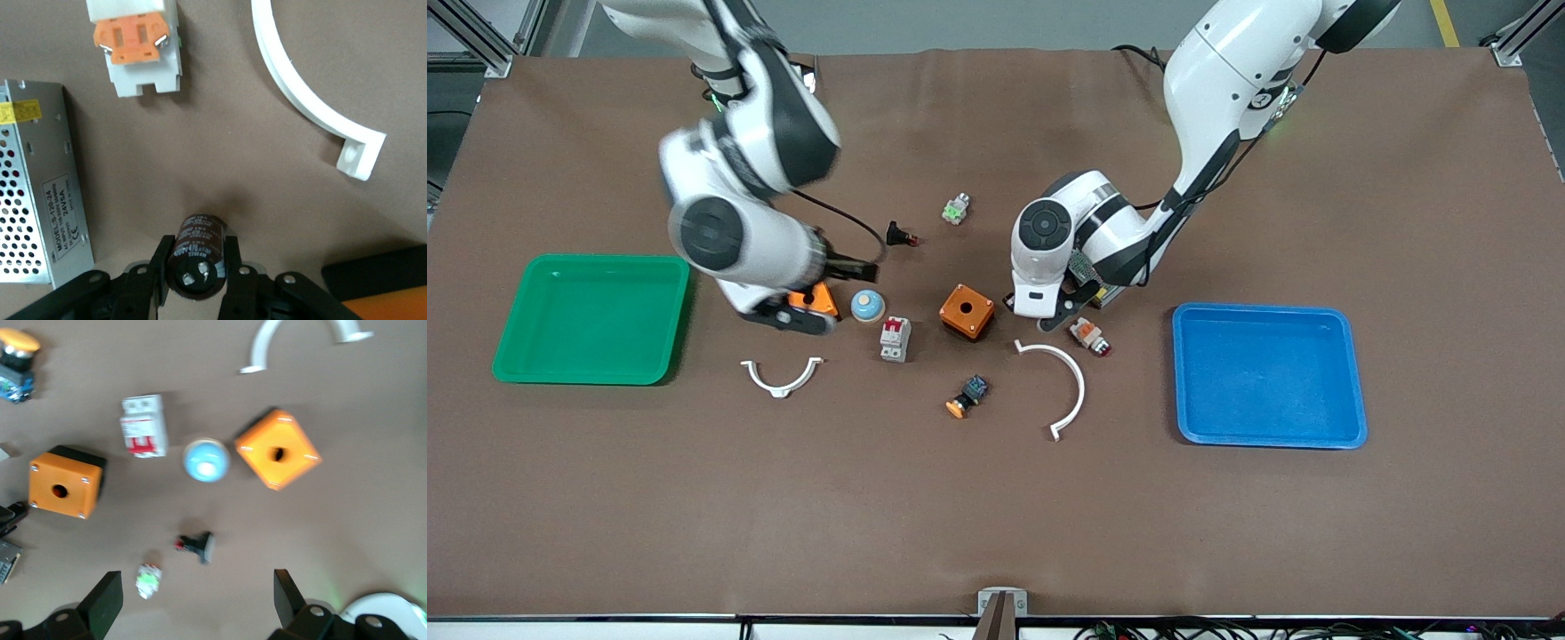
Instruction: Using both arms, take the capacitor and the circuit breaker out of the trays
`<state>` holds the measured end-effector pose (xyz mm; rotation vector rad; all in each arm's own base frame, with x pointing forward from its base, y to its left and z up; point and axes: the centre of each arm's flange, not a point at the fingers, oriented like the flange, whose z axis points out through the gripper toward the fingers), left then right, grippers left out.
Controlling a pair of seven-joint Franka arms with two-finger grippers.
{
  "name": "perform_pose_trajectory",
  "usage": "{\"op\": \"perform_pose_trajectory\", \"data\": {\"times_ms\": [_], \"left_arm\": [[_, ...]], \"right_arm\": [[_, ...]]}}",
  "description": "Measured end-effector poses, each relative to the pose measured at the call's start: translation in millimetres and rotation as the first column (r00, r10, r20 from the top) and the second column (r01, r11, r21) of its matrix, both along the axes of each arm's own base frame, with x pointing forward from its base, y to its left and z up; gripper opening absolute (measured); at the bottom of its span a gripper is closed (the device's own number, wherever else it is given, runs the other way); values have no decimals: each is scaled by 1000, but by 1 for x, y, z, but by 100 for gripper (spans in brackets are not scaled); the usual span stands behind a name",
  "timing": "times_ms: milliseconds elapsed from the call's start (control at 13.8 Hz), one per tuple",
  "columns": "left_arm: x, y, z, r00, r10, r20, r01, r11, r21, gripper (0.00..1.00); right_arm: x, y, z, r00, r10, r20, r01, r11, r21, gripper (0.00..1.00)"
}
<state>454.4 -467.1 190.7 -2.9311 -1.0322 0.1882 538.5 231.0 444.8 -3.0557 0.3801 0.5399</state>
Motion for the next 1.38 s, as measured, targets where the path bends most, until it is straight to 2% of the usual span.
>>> {"op": "perform_pose_trajectory", "data": {"times_ms": [145, 291, 436, 509, 727, 945, 1164, 1382], "left_arm": [[4, 0, 4, 1000, 6, 8, -6, 1000, -6, 56], [18, 3, 20, 999, 23, 35, -22, 1000, -20, 76], [42, 18, 54, 995, 45, 85, -44, 999, -12, 96], [60, 34, 78, 992, 45, 118, -46, 999, 6, 100], [113, 101, 147, 985, 2, 175, -13, 998, 61, 100], [154, 178, 201, 978, -93, 186, 74, 992, 102, 100], [174, 260, 252, 962, -219, 164, 194, 969, 152, 100], [176, 327, 294, 933, -336, 133, 309, 932, 188, 100]], "right_arm": [[-4, -51, 28, 1000, -7, -3, 7, 1000, 2, 100], [-8, -103, 35, 1000, 10, 4, -10, 1000, 26, 100], [-13, -157, 39, 999, 44, 20, -44, 999, 24, 100], [-15, -182, 43, 998, 62, 31, -63, 997, 32, 100], [-17, -253, 49, 991, 111, 72, -116, 991, 71, 100], [-17, -281, 60, 985, 131, 108, -136, 990, 35, 100], [-10, -282, 102, 969, 162, 186, -157, 987, -38, 100], [-2, -284, 157, 942, 167, 292, -152, 986, -74, 100]]}}
